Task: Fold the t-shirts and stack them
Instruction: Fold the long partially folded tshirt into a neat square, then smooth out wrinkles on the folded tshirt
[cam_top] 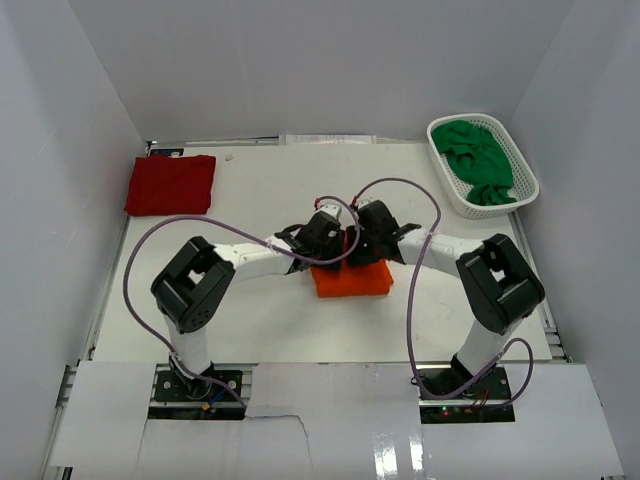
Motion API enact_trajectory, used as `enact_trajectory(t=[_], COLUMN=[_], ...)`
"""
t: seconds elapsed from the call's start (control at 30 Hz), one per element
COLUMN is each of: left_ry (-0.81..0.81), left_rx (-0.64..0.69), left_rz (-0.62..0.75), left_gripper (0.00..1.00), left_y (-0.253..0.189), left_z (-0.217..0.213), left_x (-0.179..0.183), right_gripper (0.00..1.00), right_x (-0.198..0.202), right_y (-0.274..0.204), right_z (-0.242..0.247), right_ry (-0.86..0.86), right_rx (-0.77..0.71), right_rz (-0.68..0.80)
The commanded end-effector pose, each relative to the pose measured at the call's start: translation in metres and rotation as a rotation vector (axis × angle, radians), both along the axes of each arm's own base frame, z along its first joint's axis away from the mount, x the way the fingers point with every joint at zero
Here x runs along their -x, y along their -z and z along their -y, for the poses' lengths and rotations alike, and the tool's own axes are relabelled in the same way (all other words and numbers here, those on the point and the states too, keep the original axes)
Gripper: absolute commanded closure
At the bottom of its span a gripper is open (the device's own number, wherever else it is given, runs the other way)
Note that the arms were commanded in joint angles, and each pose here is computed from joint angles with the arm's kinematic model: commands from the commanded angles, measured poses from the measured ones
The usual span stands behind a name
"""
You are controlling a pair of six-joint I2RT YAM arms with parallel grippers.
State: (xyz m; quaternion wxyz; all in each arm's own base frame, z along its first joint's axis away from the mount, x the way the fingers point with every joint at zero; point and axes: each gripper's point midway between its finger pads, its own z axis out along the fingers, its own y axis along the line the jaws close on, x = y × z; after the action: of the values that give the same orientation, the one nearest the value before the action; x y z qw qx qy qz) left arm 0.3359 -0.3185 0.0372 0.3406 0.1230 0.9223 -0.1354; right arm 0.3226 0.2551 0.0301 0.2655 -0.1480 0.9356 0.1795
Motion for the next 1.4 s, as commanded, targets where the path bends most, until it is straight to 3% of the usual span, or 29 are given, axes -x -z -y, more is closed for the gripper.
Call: enact_trajectory(t=[0.0, 0.17, 0.27, 0.37, 0.47, 0.5, 0.6, 0.83, 0.9, 1.03, 1.07, 1.27, 1.37], left_ry=[-0.089, -0.084, -0.082, -0.085, -0.094, -0.100, -0.104, -0.013, 0.069, 0.193, 0.286, 0.281, 0.318], left_rx=[-0.027, 0.010, 0.029, 0.040, 0.050, 0.055, 0.100, 0.183, 0.228, 0.330, 0.392, 0.446, 0.489], left_rz=[-0.078, -0.099, -0.105, -0.118, -0.113, -0.109, -0.074, 0.089, 0.161, 0.199, 0.203, 0.234, 0.231], left_gripper=[0.34, 0.34, 0.34, 0.34, 0.34, 0.34, 0.32, 0.28, 0.27, 0.24, 0.23, 0.20, 0.13], left_y=[-0.003, -0.020, -0.029, -0.031, -0.036, -0.038, -0.056, -0.106, -0.121, -0.131, -0.134, -0.130, -0.109], left_z=[-0.040, -0.053, -0.056, -0.058, -0.060, -0.062, -0.062, -0.059, -0.054, -0.051, -0.044, -0.054, -0.049], left_x=[0.037, 0.075, 0.091, 0.102, 0.109, 0.109, 0.109, 0.101, 0.102, 0.107, 0.118, 0.105, 0.110], right_gripper=[0.66, 0.66, 0.66, 0.64, 0.49, 0.38, 0.27, 0.24, 0.17, 0.16, 0.15, 0.11, 0.10], right_x=[0.083, 0.153, 0.171, 0.168, 0.162, 0.158, 0.145, 0.132, 0.137, 0.132, 0.131, 0.119, 0.114], right_y=[0.032, 0.034, 0.025, 0.014, -0.005, -0.010, -0.039, -0.117, -0.117, -0.109, -0.105, -0.088, -0.079], right_z=[0.015, 0.010, 0.004, 0.005, 0.001, 0.001, -0.001, -0.012, -0.006, 0.020, 0.027, 0.065, 0.078], right_ry=[0.038, 0.014, 0.003, 0.025, 0.034, 0.042, 0.047, -0.092, -0.125, -0.175, -0.177, -0.172, -0.178], right_rx=[0.071, 0.049, 0.022, 0.015, -0.031, -0.042, -0.116, -0.229, -0.191, -0.038, -0.015, 0.048, 0.082], right_rz=[-0.202, -0.262, -0.257, -0.209, -0.148, -0.113, 0.006, 0.216, 0.212, 0.224, 0.227, 0.216, 0.220])
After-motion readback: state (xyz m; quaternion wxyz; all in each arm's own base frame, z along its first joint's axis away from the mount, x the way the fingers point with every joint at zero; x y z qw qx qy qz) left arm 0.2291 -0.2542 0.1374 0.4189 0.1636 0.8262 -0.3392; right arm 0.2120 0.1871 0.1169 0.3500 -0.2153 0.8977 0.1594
